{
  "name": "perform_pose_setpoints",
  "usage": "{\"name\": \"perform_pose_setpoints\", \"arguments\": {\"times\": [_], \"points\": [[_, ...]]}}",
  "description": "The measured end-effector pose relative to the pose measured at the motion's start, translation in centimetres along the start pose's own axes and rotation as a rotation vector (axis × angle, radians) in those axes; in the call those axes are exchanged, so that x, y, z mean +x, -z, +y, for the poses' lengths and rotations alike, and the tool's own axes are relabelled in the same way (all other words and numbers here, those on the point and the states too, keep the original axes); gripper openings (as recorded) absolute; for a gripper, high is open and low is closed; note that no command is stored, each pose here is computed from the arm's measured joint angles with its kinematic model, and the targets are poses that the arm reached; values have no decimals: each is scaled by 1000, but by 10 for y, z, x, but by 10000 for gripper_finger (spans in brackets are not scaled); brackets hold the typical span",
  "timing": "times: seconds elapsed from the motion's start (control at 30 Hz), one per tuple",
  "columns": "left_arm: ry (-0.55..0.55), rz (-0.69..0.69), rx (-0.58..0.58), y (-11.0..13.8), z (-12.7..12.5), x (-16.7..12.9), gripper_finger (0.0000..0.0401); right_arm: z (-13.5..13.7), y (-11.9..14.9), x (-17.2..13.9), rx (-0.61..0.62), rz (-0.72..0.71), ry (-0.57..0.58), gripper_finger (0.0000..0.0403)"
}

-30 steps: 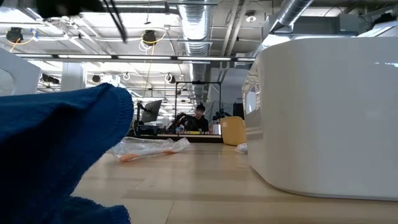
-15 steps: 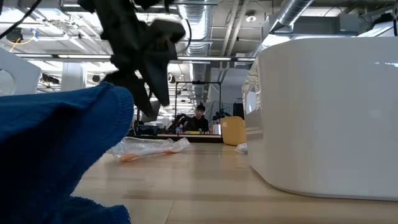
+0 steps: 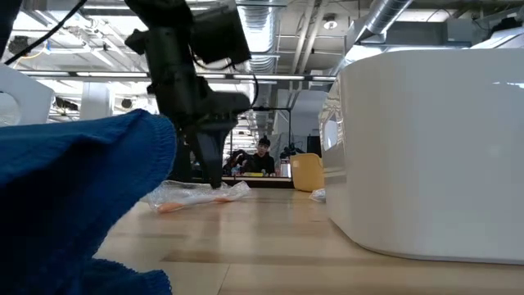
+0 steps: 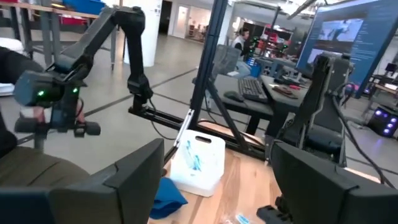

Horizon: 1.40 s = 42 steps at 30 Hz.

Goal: Pick & Place Toothbrushes
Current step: Put the blue toothbrush into the left white bin

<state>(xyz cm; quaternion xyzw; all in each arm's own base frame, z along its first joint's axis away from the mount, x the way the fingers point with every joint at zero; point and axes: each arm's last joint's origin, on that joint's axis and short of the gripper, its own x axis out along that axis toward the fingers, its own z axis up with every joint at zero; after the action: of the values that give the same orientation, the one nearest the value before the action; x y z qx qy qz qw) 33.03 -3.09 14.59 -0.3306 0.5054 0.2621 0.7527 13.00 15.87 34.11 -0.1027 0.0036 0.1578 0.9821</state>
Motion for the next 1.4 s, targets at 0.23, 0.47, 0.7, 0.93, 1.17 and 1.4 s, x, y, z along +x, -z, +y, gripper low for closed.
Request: {"name": "perform_pose_setpoints", "arguments": {"times": [0.23, 0.47, 0.7, 0.93, 1.17, 1.4], "points": [[-60, 21, -5, 0, 5, 17, 240, -2, 0, 2, 4, -6, 14, 286], [-121, 29, -21, -1, 11, 21, 157, -2, -1, 2, -3, -7, 13, 286], [-151, 39, -5, -1, 16, 21, 18, -2, -1, 2, -4, -7, 13, 286], [-121, -12, 145, 3, 13, -20, 7, -2, -1, 2, -11, -7, 13, 286], [107, -175, 376, 25, -3, -106, 7, -2, -1, 2, -14, -6, 13, 286], [427, -230, 390, 73, -15, -174, 7, -3, 0, 2, -14, -6, 19, 286]]}}
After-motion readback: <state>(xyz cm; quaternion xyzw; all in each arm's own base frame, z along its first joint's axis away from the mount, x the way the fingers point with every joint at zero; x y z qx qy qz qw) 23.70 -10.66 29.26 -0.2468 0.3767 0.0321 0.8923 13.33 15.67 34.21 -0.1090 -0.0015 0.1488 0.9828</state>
